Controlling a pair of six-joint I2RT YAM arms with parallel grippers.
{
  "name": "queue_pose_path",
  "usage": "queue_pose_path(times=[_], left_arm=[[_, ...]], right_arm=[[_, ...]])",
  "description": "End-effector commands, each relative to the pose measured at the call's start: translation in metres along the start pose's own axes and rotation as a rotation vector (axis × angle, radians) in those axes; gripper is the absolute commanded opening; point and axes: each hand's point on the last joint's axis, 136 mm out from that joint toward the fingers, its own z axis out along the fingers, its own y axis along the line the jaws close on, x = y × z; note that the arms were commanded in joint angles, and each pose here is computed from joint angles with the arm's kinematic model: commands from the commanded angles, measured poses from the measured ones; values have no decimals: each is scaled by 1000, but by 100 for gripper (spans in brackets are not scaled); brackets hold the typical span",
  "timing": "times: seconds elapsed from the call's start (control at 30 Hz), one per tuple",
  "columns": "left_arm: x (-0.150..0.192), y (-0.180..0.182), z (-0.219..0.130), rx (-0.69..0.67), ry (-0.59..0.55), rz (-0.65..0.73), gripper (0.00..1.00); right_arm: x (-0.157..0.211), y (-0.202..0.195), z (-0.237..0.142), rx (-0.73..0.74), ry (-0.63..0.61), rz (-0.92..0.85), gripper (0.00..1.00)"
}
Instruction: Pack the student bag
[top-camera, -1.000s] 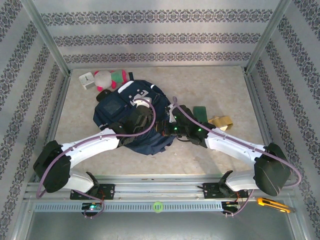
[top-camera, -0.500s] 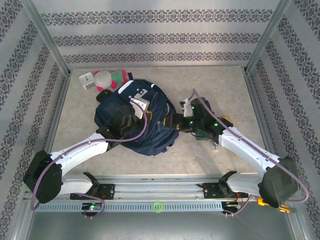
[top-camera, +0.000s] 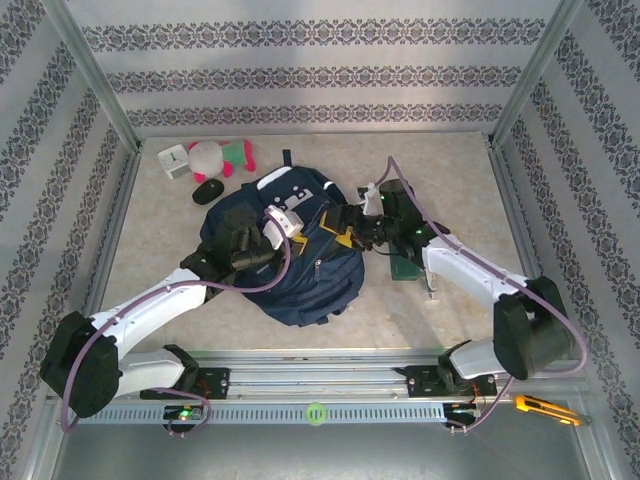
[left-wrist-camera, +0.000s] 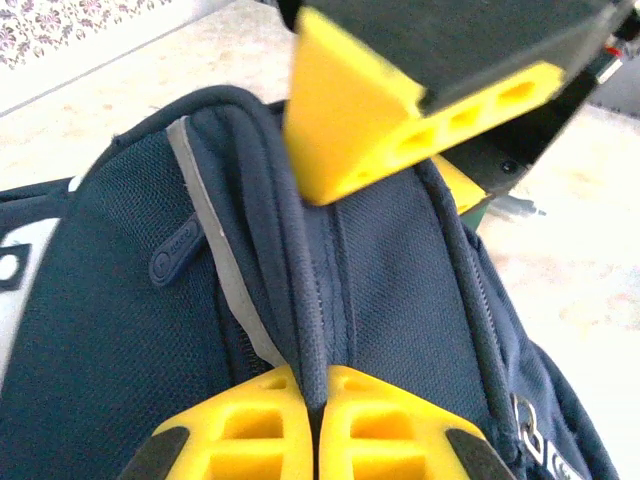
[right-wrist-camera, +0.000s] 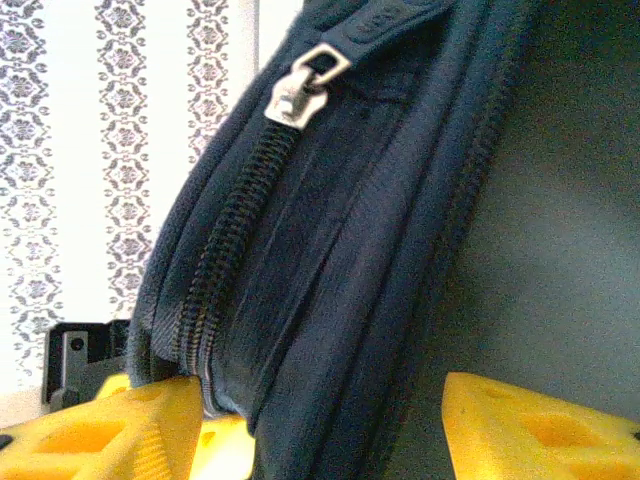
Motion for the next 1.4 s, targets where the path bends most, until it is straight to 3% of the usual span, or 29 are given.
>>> queue_pose_path(times=[0.0, 0.1, 0.17, 0.43, 0.47, 0.53, 0.63, 0.73, 0.9, 1.0, 1.13, 1.37], left_arm=[[-41, -19, -17, 93, -129, 174, 0], [-35, -5, -17, 28, -89, 182, 0], [-32, 13, -17, -34, -59, 170, 0], [-25, 54, -17, -123, 23, 146, 0], [-27, 54, -18, -122, 24, 131, 3], [-28, 49, -21, -97, 35, 80, 20], [-32, 40, -36, -85, 53, -89, 38], [-33, 33, -61, -122, 62, -350, 43], [-1, 14, -93, -187, 74, -770, 50], [19, -1, -99, -199, 81, -898, 52], [32, -19, -93, -178, 104, -928, 52], [48, -48, -49, -104, 209, -892, 50]], right_arm=[[-10, 45, 9, -140, 4, -49, 55], [-12, 34, 12, -111, -25, -16, 9], [-11, 27, 7, -93, -80, 2, 0], [5, 31, -7, -86, -281, -8, 0], [6, 34, -7, -90, -301, -13, 0], [6, 36, -6, -94, -328, -20, 0], [2, 45, -2, -111, -343, -32, 0], [0, 55, 1, -119, -361, -49, 0], [-3, 63, 2, -116, -397, -55, 0], [-2, 65, 4, -119, -391, -60, 0], [0, 66, 7, -120, -381, -67, 0], [4, 68, 12, -120, -360, -75, 0]])
